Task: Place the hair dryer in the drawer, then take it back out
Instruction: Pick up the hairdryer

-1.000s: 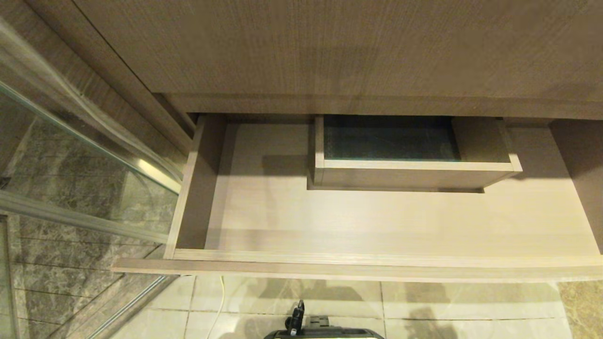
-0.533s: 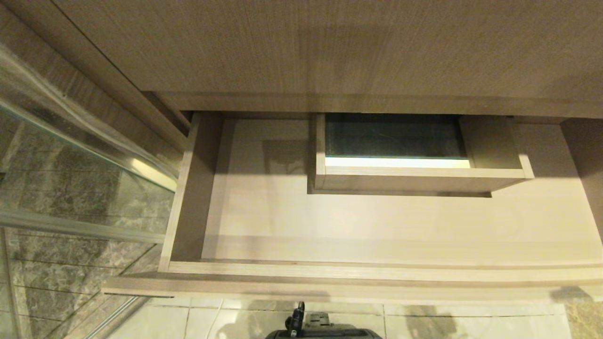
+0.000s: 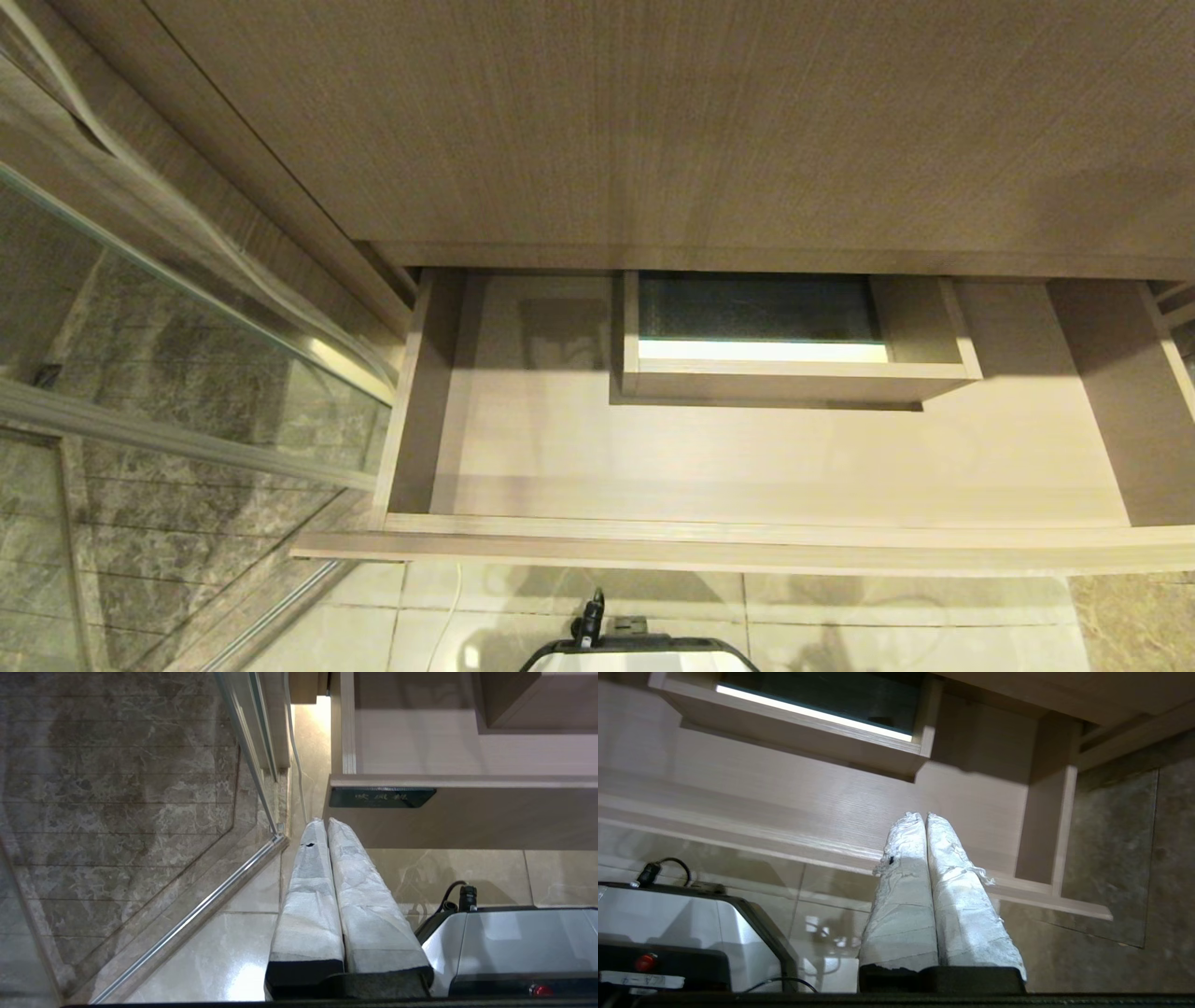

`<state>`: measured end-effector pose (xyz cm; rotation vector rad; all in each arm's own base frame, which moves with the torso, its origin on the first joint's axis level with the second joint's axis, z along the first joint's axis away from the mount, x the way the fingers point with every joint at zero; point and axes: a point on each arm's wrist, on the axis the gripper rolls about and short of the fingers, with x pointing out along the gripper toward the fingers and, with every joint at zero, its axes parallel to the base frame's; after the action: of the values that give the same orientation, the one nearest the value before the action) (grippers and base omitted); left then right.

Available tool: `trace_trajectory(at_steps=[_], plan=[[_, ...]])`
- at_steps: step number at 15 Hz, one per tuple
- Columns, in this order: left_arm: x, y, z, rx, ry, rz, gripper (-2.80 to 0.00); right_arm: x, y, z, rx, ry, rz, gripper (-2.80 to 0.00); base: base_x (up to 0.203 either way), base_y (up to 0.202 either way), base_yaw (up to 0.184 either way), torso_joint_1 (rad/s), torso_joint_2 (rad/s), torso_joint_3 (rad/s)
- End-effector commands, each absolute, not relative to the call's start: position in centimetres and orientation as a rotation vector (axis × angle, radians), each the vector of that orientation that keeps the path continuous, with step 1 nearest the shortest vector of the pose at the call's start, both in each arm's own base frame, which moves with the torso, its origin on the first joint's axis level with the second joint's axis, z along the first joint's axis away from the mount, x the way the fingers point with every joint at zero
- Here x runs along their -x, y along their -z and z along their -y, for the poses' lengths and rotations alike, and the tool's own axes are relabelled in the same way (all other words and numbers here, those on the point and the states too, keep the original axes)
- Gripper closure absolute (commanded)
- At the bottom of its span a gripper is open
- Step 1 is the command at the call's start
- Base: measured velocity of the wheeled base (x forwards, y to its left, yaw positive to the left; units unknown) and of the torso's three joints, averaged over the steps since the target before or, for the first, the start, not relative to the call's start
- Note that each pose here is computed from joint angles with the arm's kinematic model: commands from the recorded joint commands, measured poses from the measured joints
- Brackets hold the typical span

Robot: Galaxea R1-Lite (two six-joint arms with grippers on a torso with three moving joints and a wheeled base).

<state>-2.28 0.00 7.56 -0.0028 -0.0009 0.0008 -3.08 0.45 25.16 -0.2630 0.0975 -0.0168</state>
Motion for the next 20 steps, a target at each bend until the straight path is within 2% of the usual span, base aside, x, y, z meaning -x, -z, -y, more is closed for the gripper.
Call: trace_trajectory(at_steps=[1,4,9,20], plan=[[2.27,-7.52,0.0,0.003,-0.002,0.0,0.0,3.09,-25.08,-0.45,0.274,0.017,-0.099,0.0,0.0,0.0,0.0,0.036,-0.06,-0.031],[2.28,-7.52,0.0,0.003,-0.002,0.001,0.0,3.14,-25.05,-0.45,0.278,0.019,-0.095,0.0,0.0,0.0,0.0,0.088,-0.16,-0.066],[2.27,-7.52,0.0,0.003,-0.002,0.0,0.0,3.22,-25.18,-0.46,0.28,0.022,-0.074,0.0,0.0,0.0,0.0,0.121,-0.43,-0.202],[2.28,-7.55,0.0,0.003,-0.002,0.001,0.0,3.46,-25.21,-0.49,0.281,0.026,-0.057,0.0,0.0,0.0,0.0,0.313,-0.51,-0.241]])
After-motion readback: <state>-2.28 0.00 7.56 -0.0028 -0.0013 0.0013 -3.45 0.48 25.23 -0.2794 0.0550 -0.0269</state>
